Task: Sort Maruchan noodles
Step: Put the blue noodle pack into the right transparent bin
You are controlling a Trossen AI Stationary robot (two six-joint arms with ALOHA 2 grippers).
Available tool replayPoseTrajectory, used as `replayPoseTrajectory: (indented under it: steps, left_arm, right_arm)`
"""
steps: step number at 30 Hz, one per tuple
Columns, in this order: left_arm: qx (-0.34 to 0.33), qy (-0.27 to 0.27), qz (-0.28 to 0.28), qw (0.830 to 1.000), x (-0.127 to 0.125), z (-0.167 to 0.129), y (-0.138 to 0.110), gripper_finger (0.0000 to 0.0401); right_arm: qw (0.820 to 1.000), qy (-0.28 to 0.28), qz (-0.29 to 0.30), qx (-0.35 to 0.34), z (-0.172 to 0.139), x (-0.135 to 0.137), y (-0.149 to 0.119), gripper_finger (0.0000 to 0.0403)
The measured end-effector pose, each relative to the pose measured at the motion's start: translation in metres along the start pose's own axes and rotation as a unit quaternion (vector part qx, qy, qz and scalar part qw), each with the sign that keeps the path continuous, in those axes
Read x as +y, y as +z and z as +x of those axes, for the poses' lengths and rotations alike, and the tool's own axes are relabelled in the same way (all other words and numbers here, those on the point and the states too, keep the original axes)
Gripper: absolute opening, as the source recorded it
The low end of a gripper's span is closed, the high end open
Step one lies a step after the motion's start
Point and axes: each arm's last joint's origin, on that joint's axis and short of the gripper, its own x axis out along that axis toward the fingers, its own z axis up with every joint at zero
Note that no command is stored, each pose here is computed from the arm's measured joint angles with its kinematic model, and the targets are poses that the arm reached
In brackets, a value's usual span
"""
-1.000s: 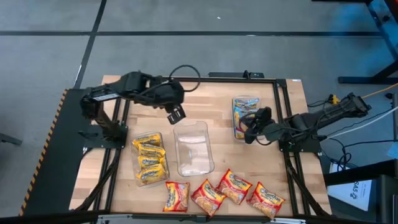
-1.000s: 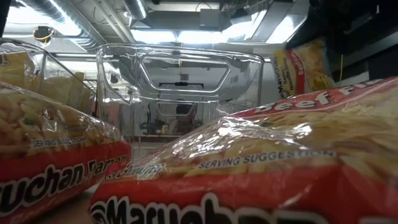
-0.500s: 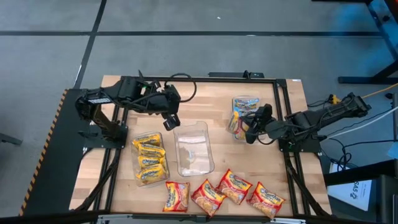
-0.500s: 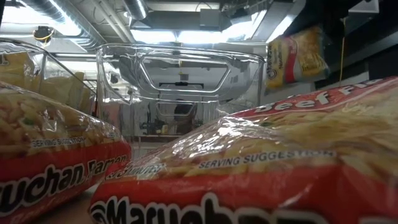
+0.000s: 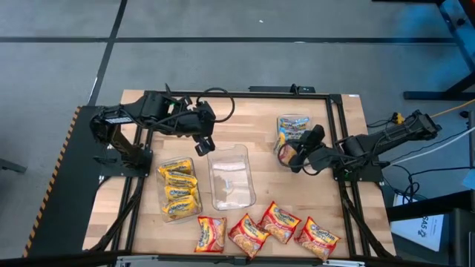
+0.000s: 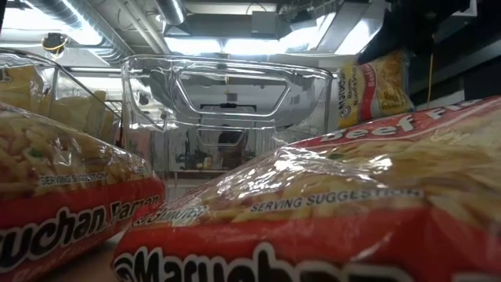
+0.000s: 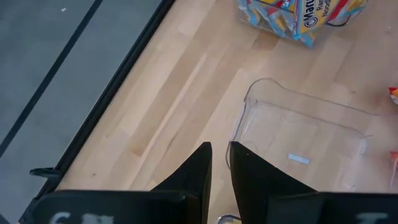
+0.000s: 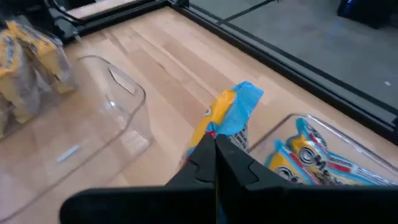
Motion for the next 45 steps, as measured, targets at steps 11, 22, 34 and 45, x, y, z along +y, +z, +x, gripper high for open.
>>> replayPoseTrajectory:
  steps: [11, 22, 34, 45]
  left_arm:
    - [-0.003, 0.005, 0.0, 1.0, 0.0, 0.0, 0.0, 0.0051]
    - [-0.003, 0.005, 0.0, 1.0, 0.0, 0.0, 0.0, 0.0051]
    - [-0.003, 0.005, 0.0, 1.0, 0.0, 0.0, 0.0, 0.0051]
    - [-0.003, 0.005, 0.004, 1.0, 0.0, 0.0, 0.0, 0.0051]
  right_arm:
    - [0.995, -0.015, -0.061, 0.073, 0.002, -0.006, -0.014, 0.0]
    - [0.987, -0.037, -0.131, 0.084, 0.012, -0.014, -0.01, 0.0]
    - [0.987, -0.027, -0.131, 0.091, 0.023, -0.021, -0.001, 0.0]
    - [0.973, -0.008, -0.129, 0.192, 0.03, -0.019, -0.017, 0.0]
